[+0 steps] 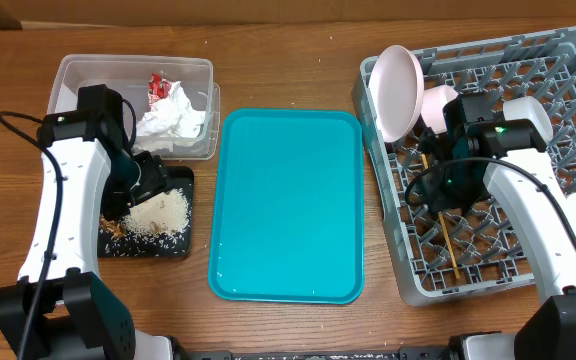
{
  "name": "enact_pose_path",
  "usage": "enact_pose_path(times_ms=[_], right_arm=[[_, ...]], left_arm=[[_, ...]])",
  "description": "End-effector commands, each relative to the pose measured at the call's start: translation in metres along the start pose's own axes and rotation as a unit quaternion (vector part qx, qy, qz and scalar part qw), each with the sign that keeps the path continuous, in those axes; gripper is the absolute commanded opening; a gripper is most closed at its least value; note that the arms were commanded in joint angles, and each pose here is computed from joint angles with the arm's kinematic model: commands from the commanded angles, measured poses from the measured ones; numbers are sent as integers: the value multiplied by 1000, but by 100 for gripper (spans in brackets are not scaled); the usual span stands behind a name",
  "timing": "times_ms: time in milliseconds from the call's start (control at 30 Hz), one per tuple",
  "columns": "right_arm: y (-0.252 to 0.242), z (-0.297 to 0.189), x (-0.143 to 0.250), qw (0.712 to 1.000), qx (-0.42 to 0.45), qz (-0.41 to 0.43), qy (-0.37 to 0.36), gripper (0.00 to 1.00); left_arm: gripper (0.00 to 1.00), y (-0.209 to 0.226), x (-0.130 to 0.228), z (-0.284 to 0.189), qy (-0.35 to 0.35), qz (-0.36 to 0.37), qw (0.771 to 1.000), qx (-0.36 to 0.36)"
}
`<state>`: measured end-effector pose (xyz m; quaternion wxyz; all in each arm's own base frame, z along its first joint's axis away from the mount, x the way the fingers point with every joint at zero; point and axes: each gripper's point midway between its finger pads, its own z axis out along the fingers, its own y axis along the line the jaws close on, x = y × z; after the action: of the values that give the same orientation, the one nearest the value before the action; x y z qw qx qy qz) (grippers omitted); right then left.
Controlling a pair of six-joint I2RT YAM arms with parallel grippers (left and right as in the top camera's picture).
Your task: Sort waste into correct bins and load items into the dishwasher
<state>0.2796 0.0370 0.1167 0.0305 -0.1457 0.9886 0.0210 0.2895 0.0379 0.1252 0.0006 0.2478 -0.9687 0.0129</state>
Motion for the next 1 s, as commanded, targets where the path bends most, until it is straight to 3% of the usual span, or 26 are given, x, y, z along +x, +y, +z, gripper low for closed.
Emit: enact_pose_path(times_ms=[0, 133, 300, 533, 700, 967], right_arm=[[35, -4, -13, 994, -108, 1, -34, 70], [52, -12, -31, 985, -159, -6, -73, 70], [49, -38, -59, 980, -158, 15, -123, 67], [47, -93, -87, 971, -148, 9, -188, 67], [50, -89, -66, 977, -156, 37, -141, 100], [38, -90, -35, 978, -154, 107, -91, 100]], left_arm=[[77, -17, 4, -7, -6, 58, 998, 15], [80, -44, 10, -11, -18, 127, 992, 20], [84, -68, 26, -10, -16, 193, 981, 15], [83, -55, 50, -11, 34, 195, 980, -4], [83, -43, 66, -19, 60, 191, 980, -14], [84, -31, 85, -56, 9, 194, 981, 7]])
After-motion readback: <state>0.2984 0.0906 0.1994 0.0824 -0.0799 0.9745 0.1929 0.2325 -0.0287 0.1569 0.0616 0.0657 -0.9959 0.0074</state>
